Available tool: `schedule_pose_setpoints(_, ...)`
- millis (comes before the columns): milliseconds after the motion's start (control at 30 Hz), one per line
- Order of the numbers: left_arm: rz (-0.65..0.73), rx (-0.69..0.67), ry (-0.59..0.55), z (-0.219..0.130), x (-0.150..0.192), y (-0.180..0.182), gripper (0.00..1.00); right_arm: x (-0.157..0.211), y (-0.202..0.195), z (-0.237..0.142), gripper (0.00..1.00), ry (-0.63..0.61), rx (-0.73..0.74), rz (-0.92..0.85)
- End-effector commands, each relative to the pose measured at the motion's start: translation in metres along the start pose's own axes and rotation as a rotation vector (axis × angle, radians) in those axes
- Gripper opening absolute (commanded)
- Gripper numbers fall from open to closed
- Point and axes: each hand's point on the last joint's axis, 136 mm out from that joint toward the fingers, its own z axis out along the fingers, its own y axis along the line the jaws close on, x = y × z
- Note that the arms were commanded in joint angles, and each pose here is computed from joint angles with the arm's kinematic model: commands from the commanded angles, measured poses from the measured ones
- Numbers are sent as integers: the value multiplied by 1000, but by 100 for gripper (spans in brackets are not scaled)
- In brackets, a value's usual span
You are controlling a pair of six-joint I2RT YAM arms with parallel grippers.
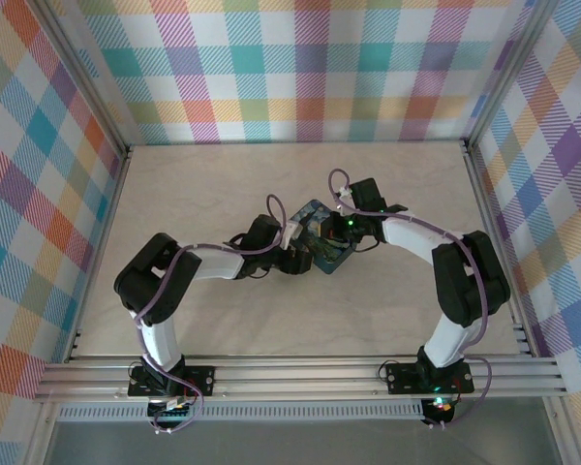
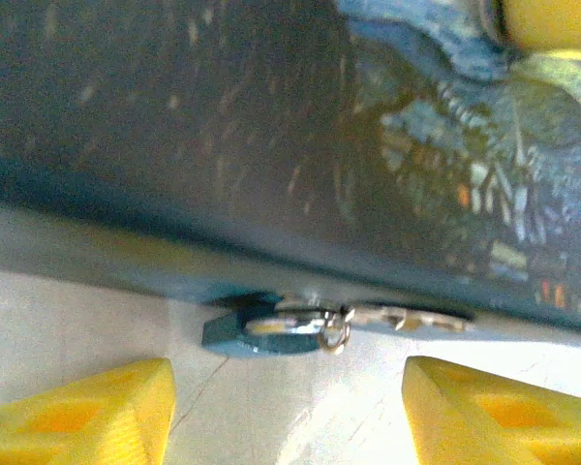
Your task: Unlock a padlock with a key
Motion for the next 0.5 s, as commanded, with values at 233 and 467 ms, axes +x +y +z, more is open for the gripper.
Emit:
schedule_pose_setpoints(233, 40, 59, -14, 16, -16, -12, 56, 16, -13, 8, 0, 54, 29, 12)
schedule_pose_setpoints(467, 46, 64, 8, 25, -8, -18, 49, 15, -12, 8, 0, 53, 26, 11)
